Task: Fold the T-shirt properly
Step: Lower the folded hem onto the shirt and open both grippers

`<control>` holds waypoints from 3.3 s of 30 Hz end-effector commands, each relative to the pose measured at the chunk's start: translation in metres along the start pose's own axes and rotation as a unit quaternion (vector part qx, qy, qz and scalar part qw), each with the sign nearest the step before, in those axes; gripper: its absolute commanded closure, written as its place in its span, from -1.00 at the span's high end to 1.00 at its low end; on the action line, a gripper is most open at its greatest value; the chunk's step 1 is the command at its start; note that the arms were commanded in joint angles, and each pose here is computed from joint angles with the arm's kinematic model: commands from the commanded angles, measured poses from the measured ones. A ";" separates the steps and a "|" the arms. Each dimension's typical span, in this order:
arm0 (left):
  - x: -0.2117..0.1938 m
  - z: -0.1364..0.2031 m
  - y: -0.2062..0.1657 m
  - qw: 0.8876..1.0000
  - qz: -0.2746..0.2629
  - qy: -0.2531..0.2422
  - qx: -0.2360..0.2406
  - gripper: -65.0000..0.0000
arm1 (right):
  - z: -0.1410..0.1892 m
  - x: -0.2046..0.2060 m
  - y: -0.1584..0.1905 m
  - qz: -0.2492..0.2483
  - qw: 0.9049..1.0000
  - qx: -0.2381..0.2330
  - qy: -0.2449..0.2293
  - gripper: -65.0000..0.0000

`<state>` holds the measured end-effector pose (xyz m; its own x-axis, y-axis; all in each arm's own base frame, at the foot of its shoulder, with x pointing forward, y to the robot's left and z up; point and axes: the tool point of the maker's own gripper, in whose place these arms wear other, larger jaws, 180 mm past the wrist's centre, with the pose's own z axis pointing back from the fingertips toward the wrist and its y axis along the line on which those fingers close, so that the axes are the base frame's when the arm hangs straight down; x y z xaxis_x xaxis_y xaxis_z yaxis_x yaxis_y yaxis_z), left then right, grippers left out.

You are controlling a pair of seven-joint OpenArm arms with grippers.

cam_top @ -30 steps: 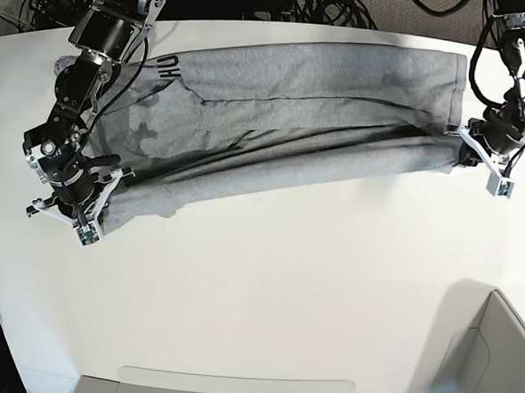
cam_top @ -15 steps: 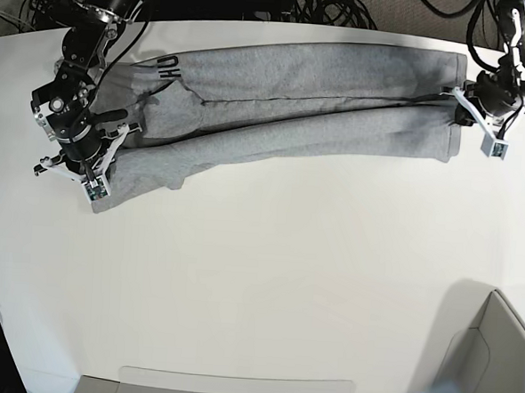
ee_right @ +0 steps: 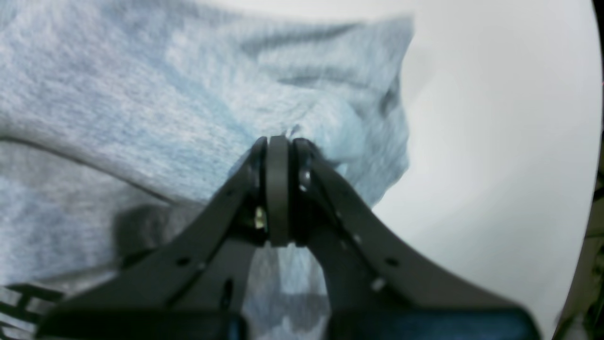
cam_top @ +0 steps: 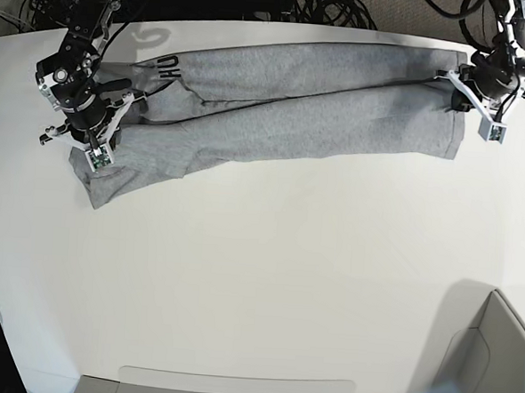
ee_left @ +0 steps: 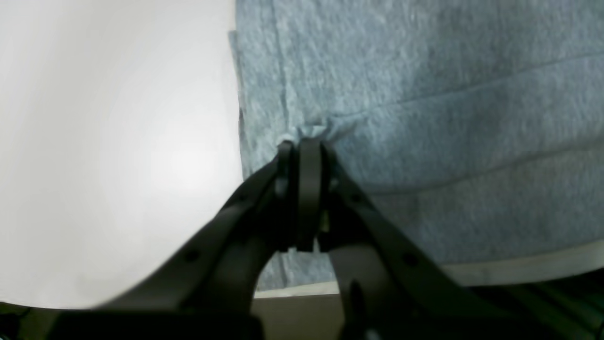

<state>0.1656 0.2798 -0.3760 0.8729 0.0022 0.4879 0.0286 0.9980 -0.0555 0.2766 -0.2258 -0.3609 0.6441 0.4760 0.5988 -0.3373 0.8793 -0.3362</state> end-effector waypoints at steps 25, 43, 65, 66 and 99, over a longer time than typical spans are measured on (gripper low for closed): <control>-0.014 0.006 0.003 1.000 -0.005 0.013 0.005 -1.00 | 0.045 -0.030 -0.014 -0.021 0.999 -0.048 0.012 -1.00; -0.004 0.031 0.014 0.999 0.002 -0.022 0.033 -0.14 | 0.044 -0.041 0.002 -0.032 0.999 -0.029 0.023 -0.42; -0.018 -0.015 0.012 0.997 -0.050 0.019 -0.053 0.30 | 0.043 -0.043 0.003 -0.034 0.999 -0.028 0.026 -0.42; -0.017 -0.015 0.012 0.997 -0.050 0.019 -0.053 0.30 | 0.043 -0.043 0.003 -0.035 0.999 -0.028 0.026 -0.42; -0.087 -0.077 -0.007 0.977 -0.066 0.190 -0.072 -0.60 | 0.043 -0.040 0.002 -0.034 0.999 -0.029 0.022 -0.42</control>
<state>0.1648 0.2861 -0.4615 0.9427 -0.1039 0.3171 0.1491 0.9813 -0.1217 0.2151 -0.2431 -0.3633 0.7213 0.3947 0.5692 -0.2434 0.9138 -0.3252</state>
